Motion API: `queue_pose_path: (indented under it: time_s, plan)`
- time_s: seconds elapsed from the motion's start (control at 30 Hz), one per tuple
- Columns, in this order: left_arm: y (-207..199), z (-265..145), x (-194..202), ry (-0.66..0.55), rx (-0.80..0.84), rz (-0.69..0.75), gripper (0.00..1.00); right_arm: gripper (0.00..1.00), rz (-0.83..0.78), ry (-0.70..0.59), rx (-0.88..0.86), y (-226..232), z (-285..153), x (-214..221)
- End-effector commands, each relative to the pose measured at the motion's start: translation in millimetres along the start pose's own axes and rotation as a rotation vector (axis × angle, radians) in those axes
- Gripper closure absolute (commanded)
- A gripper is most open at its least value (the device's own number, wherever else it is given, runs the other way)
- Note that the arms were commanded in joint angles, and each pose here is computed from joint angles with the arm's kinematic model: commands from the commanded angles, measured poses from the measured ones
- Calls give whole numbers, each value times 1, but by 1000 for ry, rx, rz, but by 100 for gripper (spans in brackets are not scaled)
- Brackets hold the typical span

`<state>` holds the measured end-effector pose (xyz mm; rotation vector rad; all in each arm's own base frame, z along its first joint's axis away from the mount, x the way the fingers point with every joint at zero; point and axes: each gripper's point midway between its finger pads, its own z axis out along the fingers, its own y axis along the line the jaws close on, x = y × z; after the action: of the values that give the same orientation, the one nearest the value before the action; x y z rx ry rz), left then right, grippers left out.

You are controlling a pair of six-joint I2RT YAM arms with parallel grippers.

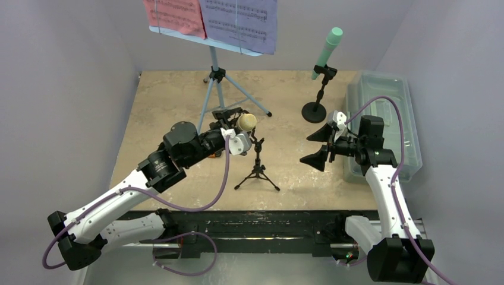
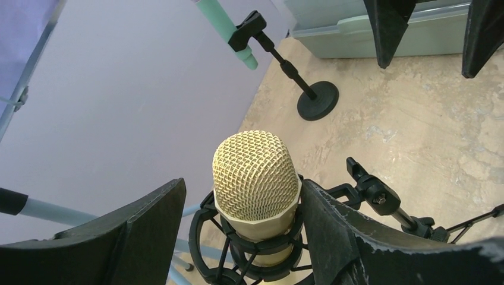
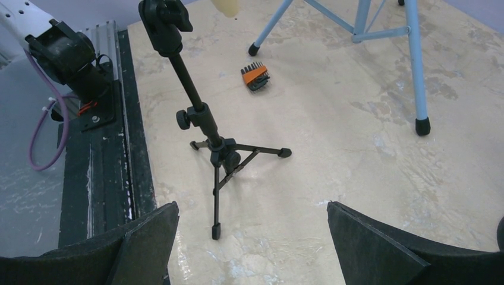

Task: Pack up the instrument practice props
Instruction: Remove the microphone from the microphone stand.

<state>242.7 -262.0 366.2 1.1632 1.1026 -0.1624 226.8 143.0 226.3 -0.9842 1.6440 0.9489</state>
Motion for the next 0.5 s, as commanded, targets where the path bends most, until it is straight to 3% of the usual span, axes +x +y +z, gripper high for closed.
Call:
queue_pose_path:
  time_s: [0.0,0.33,0.37,0.47]
  plan:
    - [-5,5,-4,-34,26,-23,31,1,-66,-17,-3,3,-2,-16]
    - [-14,12,-5,-49,69,-50,47,1,-65,-18,-4,4,-3,-16]
    - [-14,13,-6,-50,73,-53,54,1,-65,-18,-5,4,-3,-16]
    - [-12,13,-13,-72,74,-73,85,1,-64,-18,-4,4,-3,-16]
